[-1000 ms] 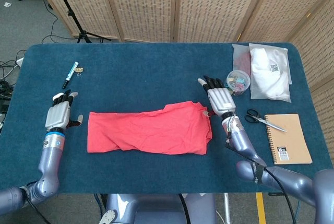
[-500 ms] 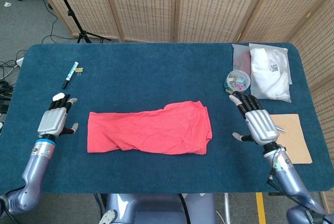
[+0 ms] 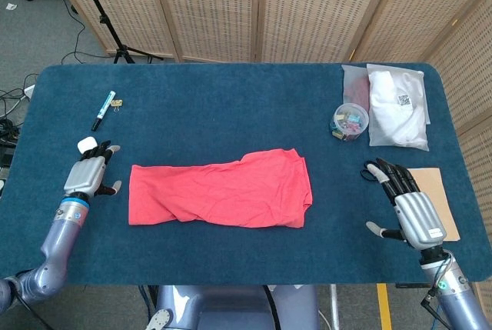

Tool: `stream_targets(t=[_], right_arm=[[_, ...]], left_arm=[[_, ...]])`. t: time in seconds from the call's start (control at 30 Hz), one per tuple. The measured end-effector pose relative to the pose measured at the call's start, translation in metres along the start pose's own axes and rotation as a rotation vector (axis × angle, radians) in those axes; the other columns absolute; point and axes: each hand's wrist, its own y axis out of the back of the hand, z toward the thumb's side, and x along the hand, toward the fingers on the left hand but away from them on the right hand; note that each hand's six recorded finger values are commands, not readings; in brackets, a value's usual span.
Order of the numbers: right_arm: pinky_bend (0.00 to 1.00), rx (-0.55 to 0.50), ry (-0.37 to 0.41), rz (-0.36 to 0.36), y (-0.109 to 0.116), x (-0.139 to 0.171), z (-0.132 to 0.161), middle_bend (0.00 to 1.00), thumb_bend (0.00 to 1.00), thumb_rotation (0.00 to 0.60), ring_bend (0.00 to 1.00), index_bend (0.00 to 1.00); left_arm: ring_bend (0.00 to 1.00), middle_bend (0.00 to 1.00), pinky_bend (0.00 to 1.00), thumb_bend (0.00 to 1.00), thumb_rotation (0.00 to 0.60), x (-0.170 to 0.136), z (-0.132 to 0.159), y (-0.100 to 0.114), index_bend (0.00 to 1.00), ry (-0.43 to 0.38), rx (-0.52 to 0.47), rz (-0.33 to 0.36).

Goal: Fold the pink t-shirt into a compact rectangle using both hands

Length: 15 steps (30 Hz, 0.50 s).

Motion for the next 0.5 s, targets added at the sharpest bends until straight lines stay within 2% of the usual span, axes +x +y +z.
stream_targets(t=[0.1, 0.27, 0.5], right_arm=[[0.00, -0.002, -0.001, 0.005, -0.001, 0.000, -0.001, 0.00, 0.00, 0.600, 0.00, 0.00], [0.00, 0.001, -0.004, 0.010, -0.003, -0.001, -0.003, 0.00, 0.00, 0.600, 0.00, 0.00], [0.00, 0.004, -0.007, 0.016, -0.005, -0.002, -0.003, 0.00, 0.00, 0.600, 0.00, 0.00]], left_arm=[[0.00, 0.00, 0.00, 0.36, 0.600, 0.011, 0.000, -0.005, 0.01, 0.026, -0.008, -0.017], [0.00, 0.00, 0.00, 0.36, 0.600, 0.025, 0.006, -0.013, 0.16, 0.061, -0.025, -0.028], [0.00, 0.00, 0.00, 0.34, 0.600, 0.035, 0.027, -0.023, 0.31, 0.057, -0.001, -0.043]])
